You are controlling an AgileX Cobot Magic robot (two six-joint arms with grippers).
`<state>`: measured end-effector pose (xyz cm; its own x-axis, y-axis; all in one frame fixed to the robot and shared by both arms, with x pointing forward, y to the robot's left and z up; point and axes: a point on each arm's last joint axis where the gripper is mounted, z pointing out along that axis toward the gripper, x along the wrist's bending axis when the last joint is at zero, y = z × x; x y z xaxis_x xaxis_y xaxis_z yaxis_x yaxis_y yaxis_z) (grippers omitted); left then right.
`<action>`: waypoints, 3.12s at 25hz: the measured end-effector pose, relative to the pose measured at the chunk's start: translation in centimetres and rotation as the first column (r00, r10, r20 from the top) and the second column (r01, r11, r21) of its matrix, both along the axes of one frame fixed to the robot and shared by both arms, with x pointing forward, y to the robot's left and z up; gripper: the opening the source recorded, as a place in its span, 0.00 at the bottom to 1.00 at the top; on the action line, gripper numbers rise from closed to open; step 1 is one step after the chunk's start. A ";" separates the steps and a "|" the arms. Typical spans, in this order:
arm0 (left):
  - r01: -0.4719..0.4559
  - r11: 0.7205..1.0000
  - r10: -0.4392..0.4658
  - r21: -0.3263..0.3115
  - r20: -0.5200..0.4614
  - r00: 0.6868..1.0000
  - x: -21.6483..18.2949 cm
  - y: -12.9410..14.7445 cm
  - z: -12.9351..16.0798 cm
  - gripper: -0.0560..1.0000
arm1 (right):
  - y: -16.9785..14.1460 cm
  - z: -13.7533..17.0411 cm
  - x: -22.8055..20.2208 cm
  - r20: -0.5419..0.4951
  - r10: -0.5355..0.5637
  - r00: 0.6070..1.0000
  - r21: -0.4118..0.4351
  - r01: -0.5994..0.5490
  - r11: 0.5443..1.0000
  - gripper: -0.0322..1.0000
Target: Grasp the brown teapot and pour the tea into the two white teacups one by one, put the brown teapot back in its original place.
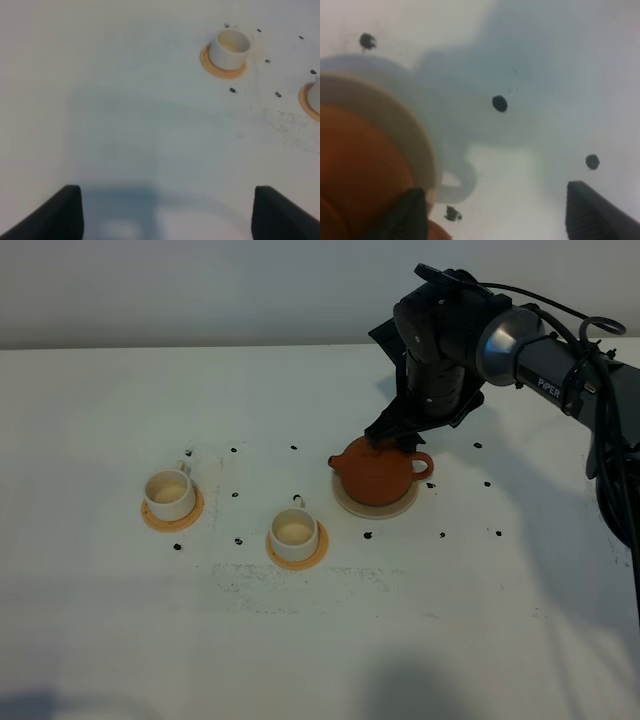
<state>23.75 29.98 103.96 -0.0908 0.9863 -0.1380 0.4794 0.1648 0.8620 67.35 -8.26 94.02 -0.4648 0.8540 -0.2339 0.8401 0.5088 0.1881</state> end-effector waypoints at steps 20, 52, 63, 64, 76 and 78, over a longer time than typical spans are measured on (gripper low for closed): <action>0.000 1.000 0.000 0.000 0.000 1.000 0.0 0.0 0.0 0.69 | 0.2 0.2 0.8 0.089 0.023 0.996 0.016 -0.025 1.000 0.60; 0.000 1.000 0.000 0.000 0.000 1.000 0.0 0.0 0.0 0.69 | -4.7 5.9 -1.4 0.249 -0.063 0.967 0.182 0.017 0.983 0.60; 0.000 1.000 0.000 0.000 0.000 1.000 0.0 0.0 0.0 0.69 | -6.4 2.2 -4.9 0.334 -0.188 0.924 0.421 0.032 0.906 0.60; 0.000 1.000 0.000 0.000 0.000 1.000 0.0 0.0 0.0 0.69 | -6.9 1.6 -5.1 0.330 -0.198 0.923 0.425 0.042 0.904 0.60; 0.000 1.000 0.000 0.000 0.000 1.000 0.0 0.0 0.0 0.69 | -8.2 -0.9 -4.7 0.382 -0.232 0.895 0.466 0.031 0.884 0.60; 0.000 1.000 0.000 0.000 0.000 1.000 0.0 0.0 0.0 0.69 | -8.2 -1.7 -4.6 0.374 -0.234 0.897 0.466 0.036 0.884 0.60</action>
